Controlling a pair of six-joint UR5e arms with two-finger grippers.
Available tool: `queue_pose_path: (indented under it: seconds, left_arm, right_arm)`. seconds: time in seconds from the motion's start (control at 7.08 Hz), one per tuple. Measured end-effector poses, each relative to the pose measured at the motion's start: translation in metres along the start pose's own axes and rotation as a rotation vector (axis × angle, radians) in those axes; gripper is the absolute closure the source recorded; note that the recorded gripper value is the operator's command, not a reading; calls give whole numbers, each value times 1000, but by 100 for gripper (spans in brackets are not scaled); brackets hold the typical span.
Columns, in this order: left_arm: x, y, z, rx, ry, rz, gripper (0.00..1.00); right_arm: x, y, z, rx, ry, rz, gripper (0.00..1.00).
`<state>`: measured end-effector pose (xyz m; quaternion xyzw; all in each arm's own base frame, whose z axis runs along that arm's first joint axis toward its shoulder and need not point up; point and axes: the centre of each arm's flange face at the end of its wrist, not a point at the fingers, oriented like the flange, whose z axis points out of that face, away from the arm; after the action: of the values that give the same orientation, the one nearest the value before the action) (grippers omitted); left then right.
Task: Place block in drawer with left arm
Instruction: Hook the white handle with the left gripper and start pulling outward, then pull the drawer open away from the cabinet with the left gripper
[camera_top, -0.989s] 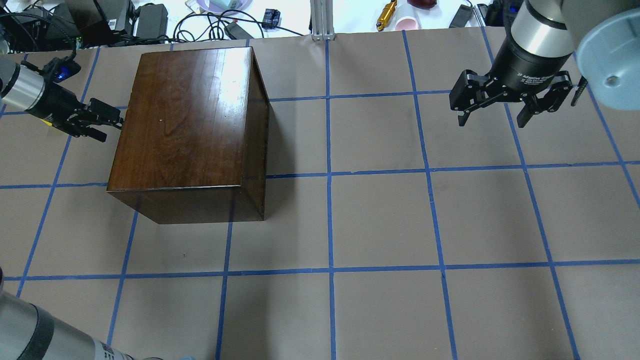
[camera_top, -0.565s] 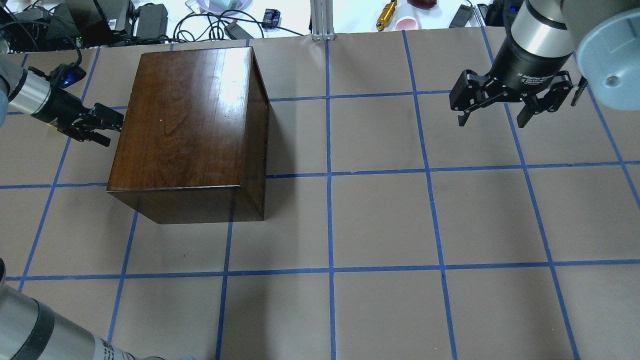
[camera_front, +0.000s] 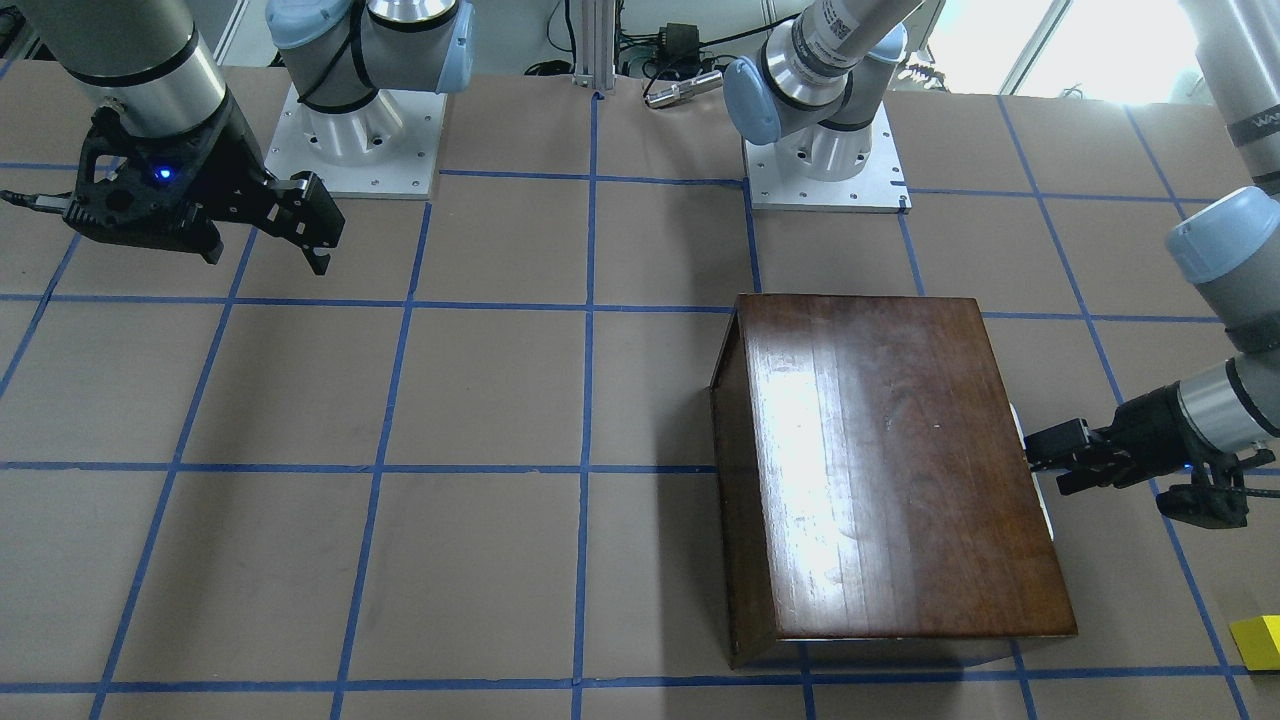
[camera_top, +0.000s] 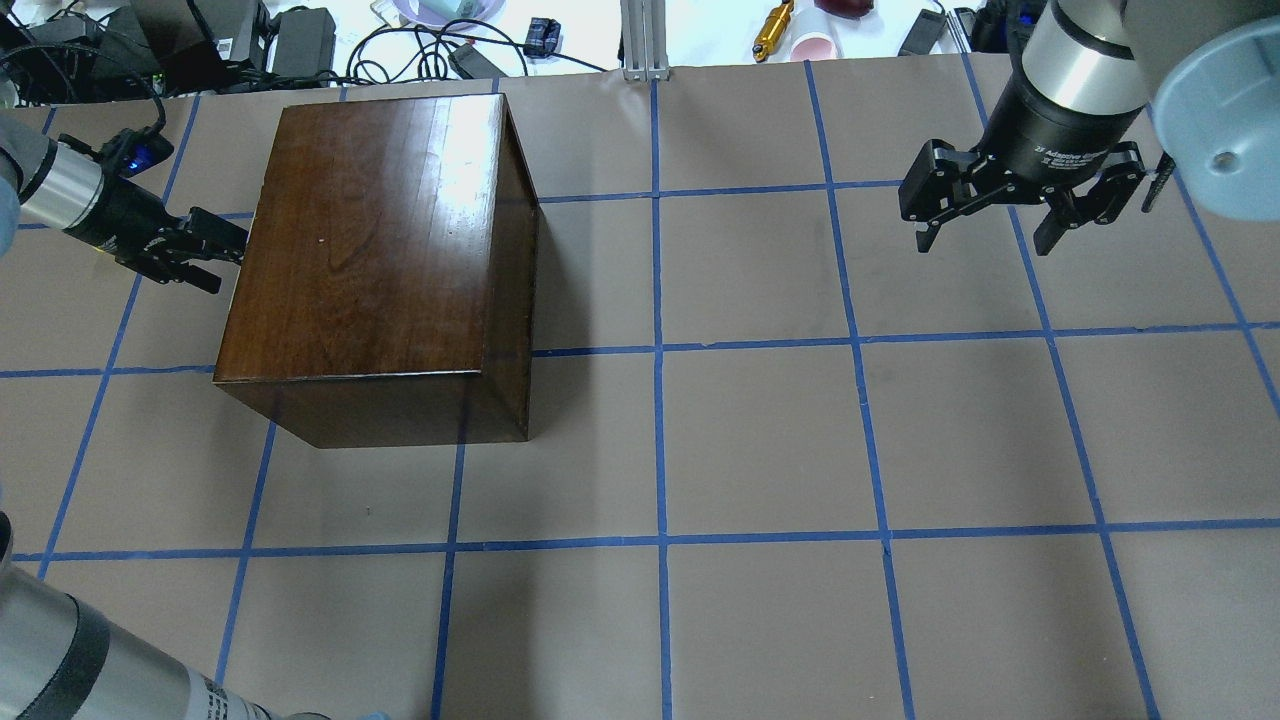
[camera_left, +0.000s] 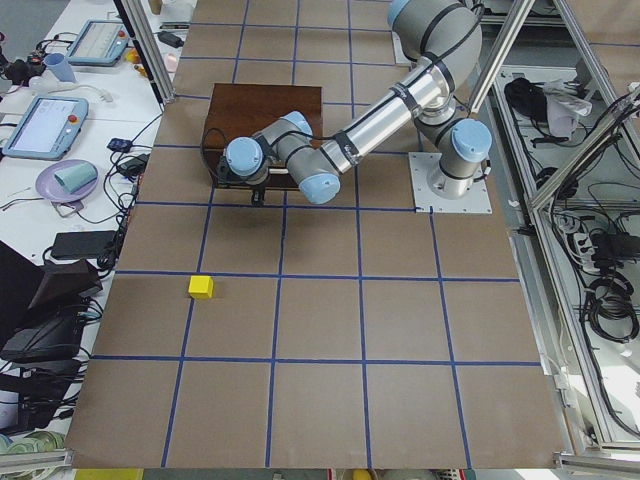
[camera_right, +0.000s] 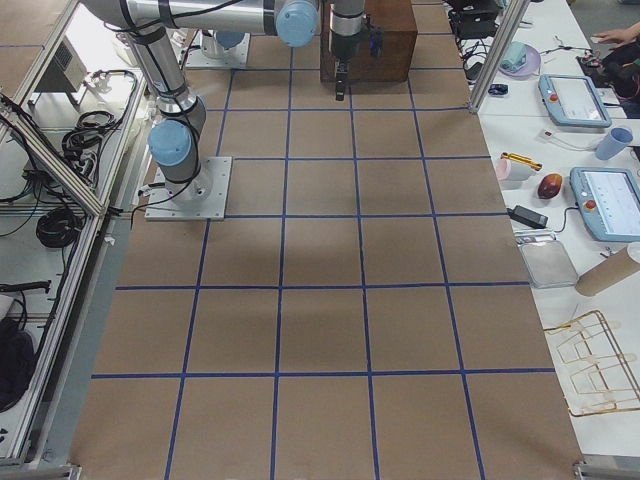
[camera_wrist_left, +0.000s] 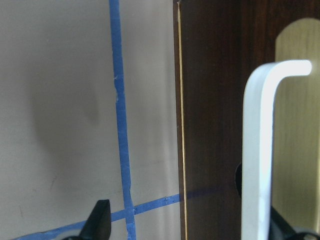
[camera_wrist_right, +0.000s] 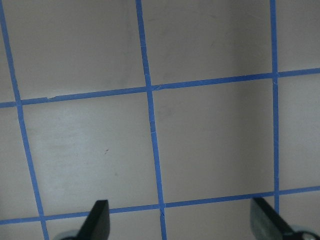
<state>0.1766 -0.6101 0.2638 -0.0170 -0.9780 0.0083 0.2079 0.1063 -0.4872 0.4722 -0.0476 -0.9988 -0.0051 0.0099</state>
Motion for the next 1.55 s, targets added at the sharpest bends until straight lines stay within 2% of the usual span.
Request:
queue_pose_path:
  seconds: [0.99,1.27,1.55]
  left_arm:
    - [-9,-3,-10,-27,-95,15,6]
    - [-11,-5,-14,-27,-110,25,13]
    - [-17,-4,-18,-28,-122,22,13]
  right_arm:
    - [0,0,0,0,0,0,0]
    - [0,0,0,0,0,0,0]
    - [0,0,0,0,0,0,0]
